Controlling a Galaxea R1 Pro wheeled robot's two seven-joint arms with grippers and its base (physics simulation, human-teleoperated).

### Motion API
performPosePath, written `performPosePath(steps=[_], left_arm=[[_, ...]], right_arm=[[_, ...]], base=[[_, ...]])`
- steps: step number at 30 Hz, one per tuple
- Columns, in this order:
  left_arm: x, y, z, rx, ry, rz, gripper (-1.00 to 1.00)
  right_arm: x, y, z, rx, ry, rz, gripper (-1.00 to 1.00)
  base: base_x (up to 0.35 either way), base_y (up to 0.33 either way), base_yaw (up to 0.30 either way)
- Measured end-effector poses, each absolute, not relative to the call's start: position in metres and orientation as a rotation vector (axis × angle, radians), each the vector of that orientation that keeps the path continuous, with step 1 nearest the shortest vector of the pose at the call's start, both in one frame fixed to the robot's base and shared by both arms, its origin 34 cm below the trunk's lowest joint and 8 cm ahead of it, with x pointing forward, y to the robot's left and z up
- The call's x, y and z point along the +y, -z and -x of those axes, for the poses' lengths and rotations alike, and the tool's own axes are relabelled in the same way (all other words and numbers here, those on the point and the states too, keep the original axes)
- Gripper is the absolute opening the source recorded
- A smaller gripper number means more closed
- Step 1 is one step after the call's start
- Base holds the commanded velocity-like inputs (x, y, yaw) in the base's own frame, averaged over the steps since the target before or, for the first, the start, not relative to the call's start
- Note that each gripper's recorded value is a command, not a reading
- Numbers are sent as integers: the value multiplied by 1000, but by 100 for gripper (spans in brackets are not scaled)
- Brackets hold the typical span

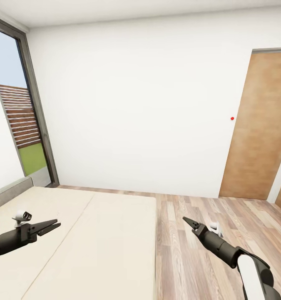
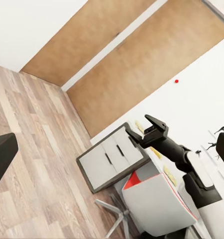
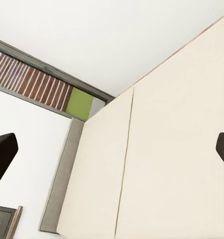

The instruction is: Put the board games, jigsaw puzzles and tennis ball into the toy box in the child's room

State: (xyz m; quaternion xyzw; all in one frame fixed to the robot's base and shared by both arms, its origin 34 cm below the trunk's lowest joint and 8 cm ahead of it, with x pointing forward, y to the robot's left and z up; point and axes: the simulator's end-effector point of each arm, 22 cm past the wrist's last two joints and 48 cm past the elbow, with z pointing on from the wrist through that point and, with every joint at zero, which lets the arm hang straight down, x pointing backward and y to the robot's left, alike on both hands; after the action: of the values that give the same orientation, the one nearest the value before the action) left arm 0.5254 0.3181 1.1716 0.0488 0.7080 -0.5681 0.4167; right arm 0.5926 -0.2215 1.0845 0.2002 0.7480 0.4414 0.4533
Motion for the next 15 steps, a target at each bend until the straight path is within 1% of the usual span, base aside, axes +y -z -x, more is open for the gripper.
performPosePath(steps=[15], left_arm=[[319,-1169,-526,1788,1414,-117,100]], right_arm=[[-223,-1075,-592,1864,-1090,-510,100]], base=[[0,0,0]])
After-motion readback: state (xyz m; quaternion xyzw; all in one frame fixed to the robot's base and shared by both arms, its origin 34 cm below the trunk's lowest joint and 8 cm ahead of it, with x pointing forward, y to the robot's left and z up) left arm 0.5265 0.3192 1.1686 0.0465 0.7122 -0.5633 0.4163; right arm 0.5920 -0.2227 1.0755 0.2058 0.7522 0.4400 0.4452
